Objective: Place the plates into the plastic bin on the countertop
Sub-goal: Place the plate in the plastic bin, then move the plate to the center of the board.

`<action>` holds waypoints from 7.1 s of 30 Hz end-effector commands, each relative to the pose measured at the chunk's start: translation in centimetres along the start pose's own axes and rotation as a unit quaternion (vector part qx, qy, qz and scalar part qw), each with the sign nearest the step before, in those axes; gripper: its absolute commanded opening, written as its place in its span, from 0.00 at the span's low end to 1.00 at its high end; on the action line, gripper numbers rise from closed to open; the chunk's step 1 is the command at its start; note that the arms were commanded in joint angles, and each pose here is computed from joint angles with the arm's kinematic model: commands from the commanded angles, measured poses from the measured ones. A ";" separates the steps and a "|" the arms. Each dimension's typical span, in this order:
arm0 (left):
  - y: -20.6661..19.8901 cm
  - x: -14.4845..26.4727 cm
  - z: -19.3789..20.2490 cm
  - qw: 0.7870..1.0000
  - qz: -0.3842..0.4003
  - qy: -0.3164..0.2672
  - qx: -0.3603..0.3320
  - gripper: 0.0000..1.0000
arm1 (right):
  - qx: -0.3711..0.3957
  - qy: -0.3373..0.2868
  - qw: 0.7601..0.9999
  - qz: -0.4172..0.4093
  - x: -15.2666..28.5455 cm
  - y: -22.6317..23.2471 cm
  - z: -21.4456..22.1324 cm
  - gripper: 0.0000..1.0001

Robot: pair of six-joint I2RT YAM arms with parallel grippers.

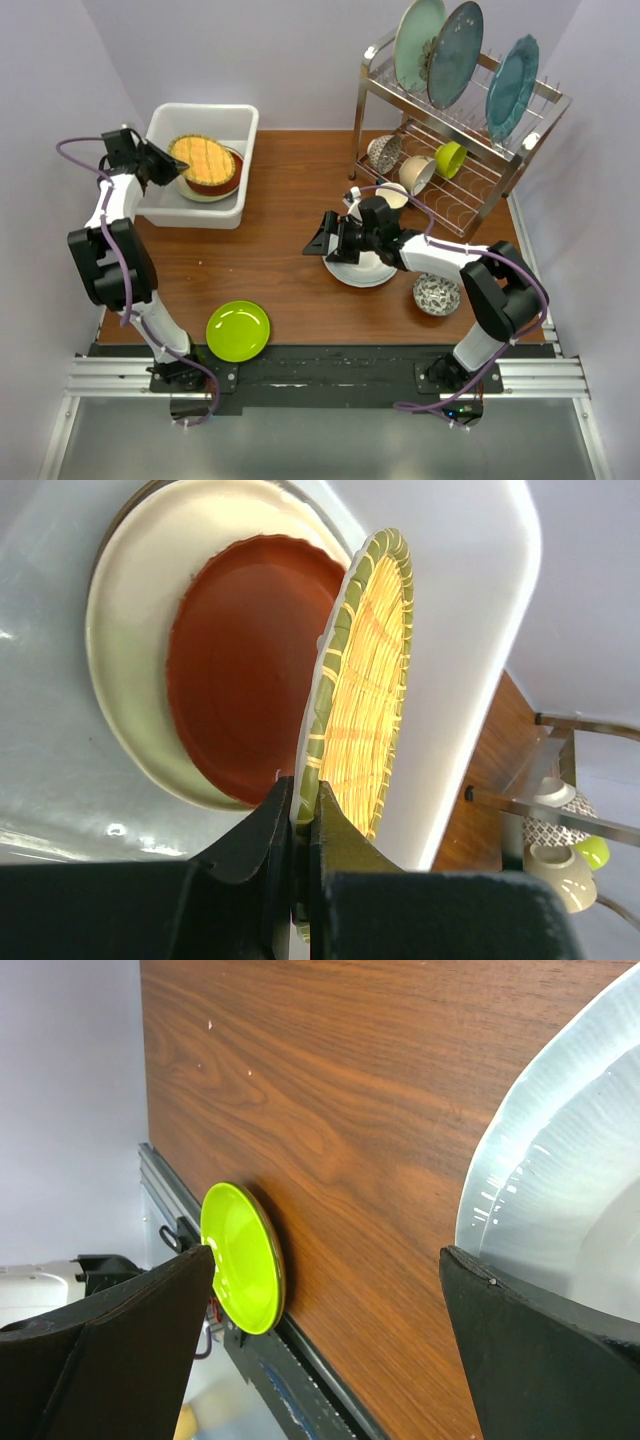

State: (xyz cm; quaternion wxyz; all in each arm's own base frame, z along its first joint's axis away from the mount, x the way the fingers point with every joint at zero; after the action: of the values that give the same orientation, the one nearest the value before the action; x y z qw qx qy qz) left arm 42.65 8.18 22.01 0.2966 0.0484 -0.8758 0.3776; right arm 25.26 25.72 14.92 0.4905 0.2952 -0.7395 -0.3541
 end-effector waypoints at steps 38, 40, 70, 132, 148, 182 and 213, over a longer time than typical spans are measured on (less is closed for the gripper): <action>1.7 -6.3 0.8 0.998 -0.036 0.047 -0.034 0.40 | 0.009 0.010 1.000 0.011 -0.7 -0.6 -0.3 0.98; 1.7 -6.3 0.7 0.997 -0.039 0.047 -0.040 0.43 | 0.008 0.011 1.000 0.010 -0.7 -0.6 -0.3 0.98; -8.6 6.3 -3.7 0.983 0.060 -0.092 -0.148 0.91 | 0.026 -0.009 1.000 0.014 0.5 0.4 -0.7 0.98; -3.3 16.8 24.5 0.978 0.045 0.145 -0.141 0.93 | 0.106 0.018 0.994 0.028 1.3 2.7 0.6 0.95; -2.6 16.6 17.0 0.987 0.023 0.110 -0.118 0.96 | 0.211 0.235 0.948 -0.042 -4.8 6.3 7.5 0.76; -1.4 17.0 16.8 0.987 0.032 0.108 -0.111 0.96 | 0.223 0.343 0.905 0.117 -10.8 2.4 12.7 0.11; 3.0 15.6 22.5 0.974 0.029 0.206 -0.087 0.84 | 0.127 0.176 0.952 0.217 -7.8 -1.2 1.5 0.06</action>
State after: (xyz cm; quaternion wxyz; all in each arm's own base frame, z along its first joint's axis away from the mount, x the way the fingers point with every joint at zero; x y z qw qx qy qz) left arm 18.72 -2.72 17.85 0.4596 -0.0603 -0.8333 0.3012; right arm 25.84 32.58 9.69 0.6551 0.2964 -0.6845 -0.1203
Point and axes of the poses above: each gripper's point midway between its finger pads, its own x axis back along the fingers, its own y axis along the line the jaws close on, z = x × y, the point moved 9 cm from there along x, back along the fingers, and after that the axes turned 6 degrees about -x, right-handed, at the moved point
